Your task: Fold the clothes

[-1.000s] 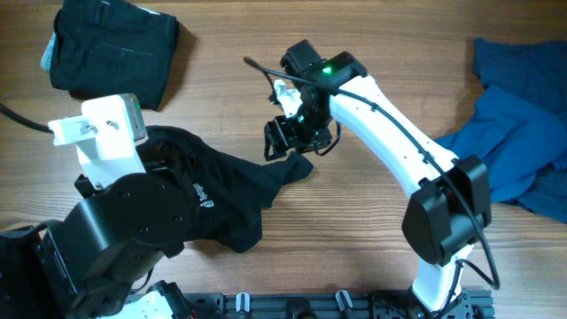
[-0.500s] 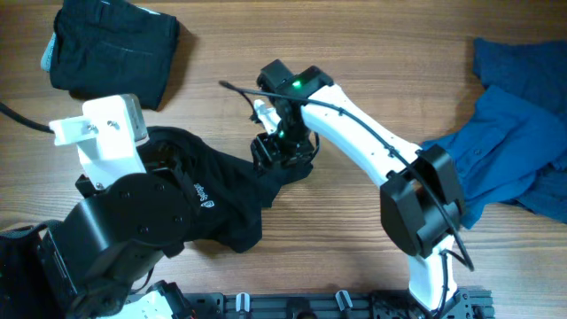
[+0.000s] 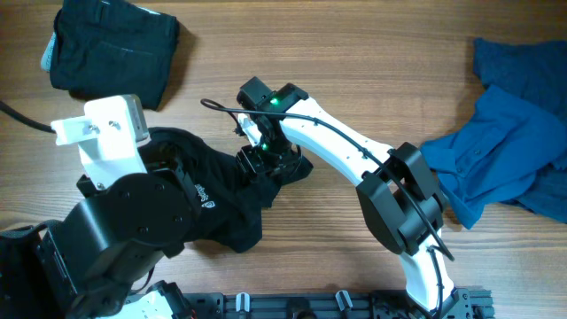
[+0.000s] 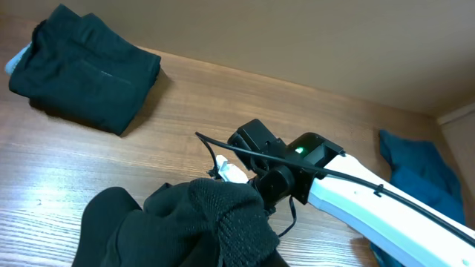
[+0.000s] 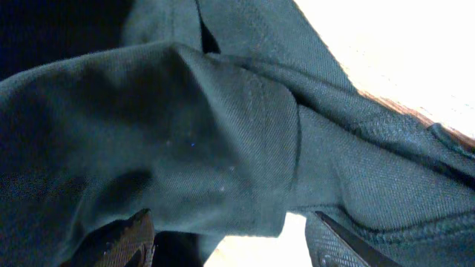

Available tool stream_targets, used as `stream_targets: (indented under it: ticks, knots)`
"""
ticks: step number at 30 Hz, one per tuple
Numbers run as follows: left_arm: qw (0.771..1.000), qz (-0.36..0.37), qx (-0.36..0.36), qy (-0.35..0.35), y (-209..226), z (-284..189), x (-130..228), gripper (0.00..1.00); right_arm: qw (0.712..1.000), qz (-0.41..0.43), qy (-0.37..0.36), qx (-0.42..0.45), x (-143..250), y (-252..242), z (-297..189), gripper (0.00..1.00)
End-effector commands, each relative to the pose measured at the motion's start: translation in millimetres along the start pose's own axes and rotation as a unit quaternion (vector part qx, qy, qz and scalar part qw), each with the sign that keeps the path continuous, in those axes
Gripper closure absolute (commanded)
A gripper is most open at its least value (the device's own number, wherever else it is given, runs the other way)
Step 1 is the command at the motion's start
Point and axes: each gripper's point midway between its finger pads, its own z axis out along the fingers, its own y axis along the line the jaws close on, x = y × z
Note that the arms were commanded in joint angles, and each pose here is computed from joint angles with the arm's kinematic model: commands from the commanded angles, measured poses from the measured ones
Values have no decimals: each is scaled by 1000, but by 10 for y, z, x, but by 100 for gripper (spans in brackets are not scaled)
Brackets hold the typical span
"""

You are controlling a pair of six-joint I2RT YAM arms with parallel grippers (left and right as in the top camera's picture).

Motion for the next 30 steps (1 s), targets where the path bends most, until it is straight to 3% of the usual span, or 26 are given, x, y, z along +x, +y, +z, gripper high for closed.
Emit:
stream_targets:
  ticks: [1, 17, 24, 28, 30]
  knots:
    - [1000, -15, 8, -5, 0, -42, -37, 94, 1000, 14, 10, 6, 24, -98, 152, 34]
    - [1000, -15, 8, -5, 0, -42, -37, 93, 1000, 24, -1, -8, 49, -210, 453, 38]
    - [1000, -15, 8, -5, -1, -42, -36, 93, 999, 29, 3, -27, 59, -157, 448, 69]
    - [1000, -15, 8, -5, -1, -42, -36, 93, 998, 62, -6, -30, 18, -216, 361, 94]
    - [1000, -15, 8, -5, -1, -42, -36, 93, 996, 78, -13, -31, -11, -261, 274, 96]
